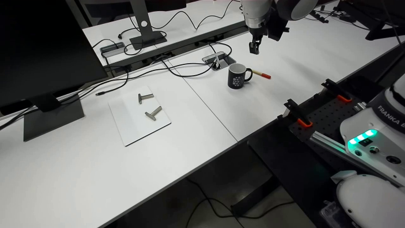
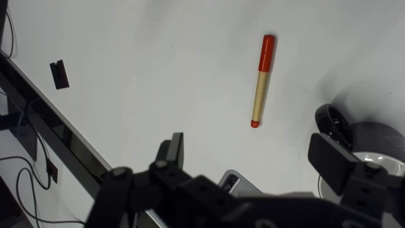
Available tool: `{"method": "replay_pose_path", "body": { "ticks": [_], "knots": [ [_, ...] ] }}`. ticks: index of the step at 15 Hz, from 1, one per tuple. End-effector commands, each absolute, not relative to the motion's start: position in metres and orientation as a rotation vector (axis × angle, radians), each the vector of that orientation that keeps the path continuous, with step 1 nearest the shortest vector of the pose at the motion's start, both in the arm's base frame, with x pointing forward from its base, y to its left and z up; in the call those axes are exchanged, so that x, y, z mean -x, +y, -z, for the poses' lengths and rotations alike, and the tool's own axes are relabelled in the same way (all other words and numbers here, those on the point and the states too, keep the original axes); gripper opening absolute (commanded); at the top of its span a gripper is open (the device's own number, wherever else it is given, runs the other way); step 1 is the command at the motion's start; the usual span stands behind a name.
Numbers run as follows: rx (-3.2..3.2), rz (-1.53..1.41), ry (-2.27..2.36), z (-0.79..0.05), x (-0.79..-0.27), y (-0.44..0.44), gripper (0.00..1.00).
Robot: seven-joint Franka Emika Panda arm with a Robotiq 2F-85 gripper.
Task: Put the small bat inside the black mug
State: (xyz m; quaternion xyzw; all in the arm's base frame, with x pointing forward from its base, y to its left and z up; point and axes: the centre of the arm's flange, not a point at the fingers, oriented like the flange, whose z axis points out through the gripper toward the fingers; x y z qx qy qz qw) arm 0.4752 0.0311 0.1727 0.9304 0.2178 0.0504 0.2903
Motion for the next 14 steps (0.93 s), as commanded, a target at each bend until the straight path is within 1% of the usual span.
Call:
{"method": "replay_pose_path", "body": {
  "ticks": [1,5,10,14],
  "knots": [
    [-2.482,-0.015,0.425,-0.168,-0.476,0.019,1.00],
    [-2.543,0.094,0.339,-0.159,-0.476,0.007,1.00],
    [-2.749,-0.043,0.476,-0.141,-0.484,0.020,1.00],
    [-2.807,-0.042,0.425,-0.130,-0.483,0.014,1.00]
  ]
}}
